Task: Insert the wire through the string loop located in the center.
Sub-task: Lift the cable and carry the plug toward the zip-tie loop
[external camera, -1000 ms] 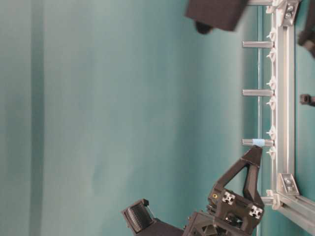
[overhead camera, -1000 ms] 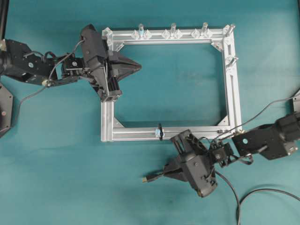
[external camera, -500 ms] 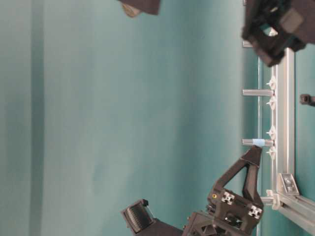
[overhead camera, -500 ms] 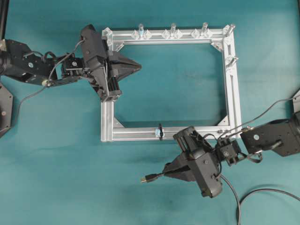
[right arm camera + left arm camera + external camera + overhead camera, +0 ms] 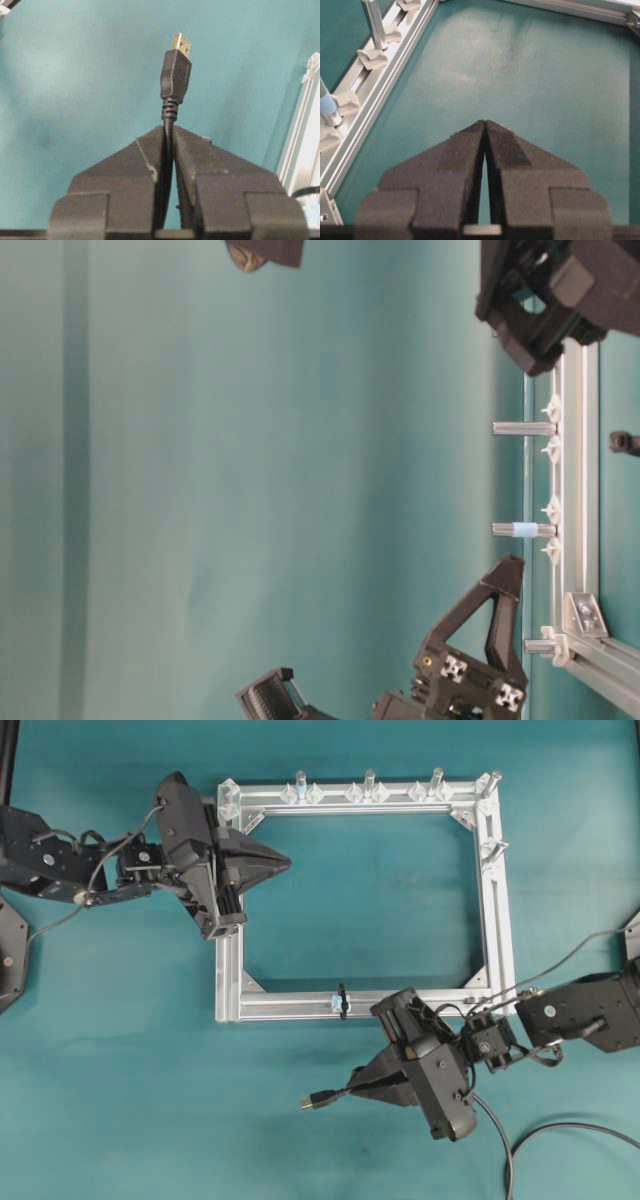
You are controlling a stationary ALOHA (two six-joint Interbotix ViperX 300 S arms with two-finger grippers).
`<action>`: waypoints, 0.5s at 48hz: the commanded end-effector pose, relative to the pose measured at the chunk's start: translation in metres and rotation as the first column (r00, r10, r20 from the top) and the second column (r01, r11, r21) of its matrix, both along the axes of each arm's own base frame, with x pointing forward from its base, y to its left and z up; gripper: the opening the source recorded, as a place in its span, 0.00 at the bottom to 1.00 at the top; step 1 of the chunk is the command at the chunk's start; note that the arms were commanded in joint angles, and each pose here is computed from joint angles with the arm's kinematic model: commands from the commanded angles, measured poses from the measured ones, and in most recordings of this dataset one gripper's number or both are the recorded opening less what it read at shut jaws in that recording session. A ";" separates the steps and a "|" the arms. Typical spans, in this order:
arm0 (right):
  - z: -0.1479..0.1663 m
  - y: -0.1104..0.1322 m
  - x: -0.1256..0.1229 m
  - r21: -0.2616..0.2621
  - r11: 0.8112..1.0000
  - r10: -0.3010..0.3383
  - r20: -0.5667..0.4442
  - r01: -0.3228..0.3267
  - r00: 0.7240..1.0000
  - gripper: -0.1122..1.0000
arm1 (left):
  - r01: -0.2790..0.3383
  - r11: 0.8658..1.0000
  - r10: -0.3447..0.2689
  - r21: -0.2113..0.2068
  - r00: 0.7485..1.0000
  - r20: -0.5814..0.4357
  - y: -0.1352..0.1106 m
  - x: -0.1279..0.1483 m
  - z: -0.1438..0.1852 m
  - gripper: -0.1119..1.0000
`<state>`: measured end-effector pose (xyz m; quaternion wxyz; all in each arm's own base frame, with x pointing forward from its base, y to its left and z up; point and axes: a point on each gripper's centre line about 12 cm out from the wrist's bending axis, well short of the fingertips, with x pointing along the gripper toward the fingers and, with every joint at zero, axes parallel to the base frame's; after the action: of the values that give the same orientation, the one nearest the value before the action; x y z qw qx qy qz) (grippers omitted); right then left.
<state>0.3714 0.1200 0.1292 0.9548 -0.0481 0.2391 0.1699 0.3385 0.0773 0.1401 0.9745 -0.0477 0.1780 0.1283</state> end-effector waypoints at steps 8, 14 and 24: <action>0.017 -0.014 -0.007 -0.003 1.000 -0.028 0.013 0.028 1.000 0.16 | 0.004 1.000 -0.004 0.008 0.999 0.041 -0.001 -0.001 0.013 0.10; 0.018 -0.021 -0.017 -0.013 0.999 -0.043 -0.008 0.042 0.999 0.16 | 0.004 1.000 -0.004 0.008 0.999 0.041 -0.001 -0.001 0.013 0.10; 0.021 -0.034 -0.036 -0.014 0.998 -0.064 -0.013 0.064 0.998 0.16 | 0.004 1.000 -0.004 0.007 0.999 0.038 -0.002 -0.002 0.012 0.10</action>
<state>0.3387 0.0910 0.1352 0.9514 -0.0489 0.2684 0.1430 0.3353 0.0766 0.1428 0.9750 -0.0475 0.1750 0.1283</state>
